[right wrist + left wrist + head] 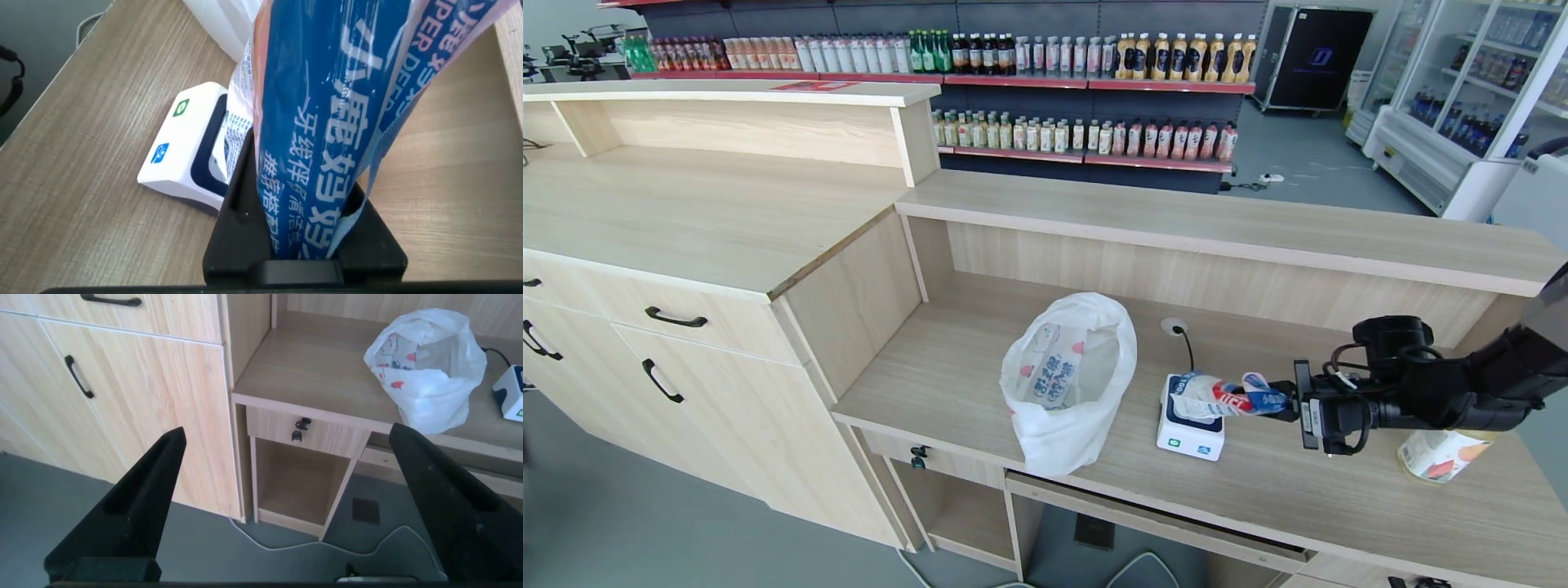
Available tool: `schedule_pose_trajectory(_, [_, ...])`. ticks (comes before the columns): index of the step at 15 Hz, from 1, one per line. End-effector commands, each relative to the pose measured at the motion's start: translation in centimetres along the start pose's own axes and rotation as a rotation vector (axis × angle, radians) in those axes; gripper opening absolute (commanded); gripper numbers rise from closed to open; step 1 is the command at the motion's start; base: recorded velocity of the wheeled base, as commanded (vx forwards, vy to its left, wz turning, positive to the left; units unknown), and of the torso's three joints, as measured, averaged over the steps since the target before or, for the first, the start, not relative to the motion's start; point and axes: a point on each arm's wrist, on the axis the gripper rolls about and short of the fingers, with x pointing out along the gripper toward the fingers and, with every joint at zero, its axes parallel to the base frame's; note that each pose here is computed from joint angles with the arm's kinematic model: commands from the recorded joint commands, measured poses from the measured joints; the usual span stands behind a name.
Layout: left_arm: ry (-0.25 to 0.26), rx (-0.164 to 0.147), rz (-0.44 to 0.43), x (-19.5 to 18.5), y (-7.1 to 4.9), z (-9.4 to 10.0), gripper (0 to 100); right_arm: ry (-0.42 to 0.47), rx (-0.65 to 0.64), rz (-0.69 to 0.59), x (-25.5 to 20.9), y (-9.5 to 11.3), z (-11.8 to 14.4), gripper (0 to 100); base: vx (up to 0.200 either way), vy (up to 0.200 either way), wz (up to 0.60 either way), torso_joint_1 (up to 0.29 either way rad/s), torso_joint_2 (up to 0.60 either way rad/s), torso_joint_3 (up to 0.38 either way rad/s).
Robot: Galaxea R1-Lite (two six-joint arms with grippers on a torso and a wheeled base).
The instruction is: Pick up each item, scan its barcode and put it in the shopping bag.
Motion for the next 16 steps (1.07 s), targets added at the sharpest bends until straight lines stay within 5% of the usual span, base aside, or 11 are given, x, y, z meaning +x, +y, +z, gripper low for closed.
schedule_pose_trajectory(1, [-0.001,0.000,0.000,0.0,0.0,0.0,100,-0.010,-0.001,0.006,0.8,0.2,-0.6,0,0.000,0.000,0.00,0.000,0.00,0.000])
schedule_pose_trajectory(16, [-0.001,0.000,0.000,0.0,0.0,0.0,100,-0.058,0.048,-0.013,4.5,0.0,-1.4,0,0.000,0.000,0.00,0.000,0.00,0.000])
